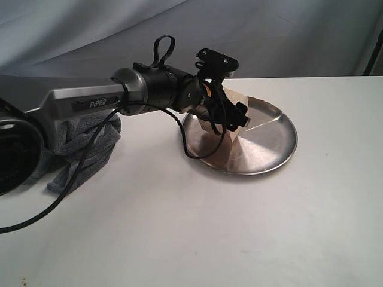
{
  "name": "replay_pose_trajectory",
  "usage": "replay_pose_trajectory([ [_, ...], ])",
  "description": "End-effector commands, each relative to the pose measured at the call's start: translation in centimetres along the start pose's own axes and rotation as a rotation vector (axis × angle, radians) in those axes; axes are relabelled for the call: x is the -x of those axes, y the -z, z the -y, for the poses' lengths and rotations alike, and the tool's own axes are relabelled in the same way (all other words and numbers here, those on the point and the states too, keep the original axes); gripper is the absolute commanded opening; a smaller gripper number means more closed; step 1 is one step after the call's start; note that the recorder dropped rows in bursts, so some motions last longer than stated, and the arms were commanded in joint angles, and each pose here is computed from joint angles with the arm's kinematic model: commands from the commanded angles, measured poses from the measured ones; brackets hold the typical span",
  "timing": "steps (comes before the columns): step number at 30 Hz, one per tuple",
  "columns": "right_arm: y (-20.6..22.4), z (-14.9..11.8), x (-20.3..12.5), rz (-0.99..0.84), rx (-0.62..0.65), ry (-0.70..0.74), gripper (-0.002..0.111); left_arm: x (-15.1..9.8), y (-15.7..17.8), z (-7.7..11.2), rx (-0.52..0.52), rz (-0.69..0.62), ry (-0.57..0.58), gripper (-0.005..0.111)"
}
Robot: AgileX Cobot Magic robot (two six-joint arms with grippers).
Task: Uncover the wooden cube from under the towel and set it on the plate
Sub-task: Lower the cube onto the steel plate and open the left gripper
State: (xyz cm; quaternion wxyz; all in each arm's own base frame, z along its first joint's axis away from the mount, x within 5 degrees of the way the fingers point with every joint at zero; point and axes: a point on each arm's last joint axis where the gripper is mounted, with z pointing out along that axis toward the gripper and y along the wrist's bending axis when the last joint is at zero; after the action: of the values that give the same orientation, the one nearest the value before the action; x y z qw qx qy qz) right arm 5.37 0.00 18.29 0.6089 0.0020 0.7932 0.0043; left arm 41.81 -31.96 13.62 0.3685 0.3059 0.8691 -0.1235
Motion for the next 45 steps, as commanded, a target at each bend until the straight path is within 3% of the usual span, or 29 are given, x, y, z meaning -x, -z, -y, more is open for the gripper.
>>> replay_pose_trajectory([
  [1,0.00,-0.01,-0.07,0.005,0.004,0.004,0.000,1.10,0.44,0.56,-0.009,0.056,-0.008,0.010],
  [10,0.00,-0.01,-0.07,0.005,0.004,0.004,0.000,0.87,0.19,0.63,-0.018,0.049,0.020,0.068],
  [12,0.00,-0.01,-0.07,0.005,0.004,0.004,0.000,0.79,0.11,0.64,-0.018,0.047,0.020,0.074],
  [27,0.00,-0.01,-0.07,0.005,0.004,0.004,0.000,1.61,0.18,0.65,-0.013,0.137,0.018,0.076],
  [36,0.00,-0.01,-0.07,0.005,0.004,0.004,0.000,1.12,0.13,0.63,-0.008,0.083,-0.010,0.094],
  [45,0.00,-0.01,-0.07,0.005,0.004,0.004,0.000,0.82,0.11,0.74,0.002,0.050,-0.064,0.094],
])
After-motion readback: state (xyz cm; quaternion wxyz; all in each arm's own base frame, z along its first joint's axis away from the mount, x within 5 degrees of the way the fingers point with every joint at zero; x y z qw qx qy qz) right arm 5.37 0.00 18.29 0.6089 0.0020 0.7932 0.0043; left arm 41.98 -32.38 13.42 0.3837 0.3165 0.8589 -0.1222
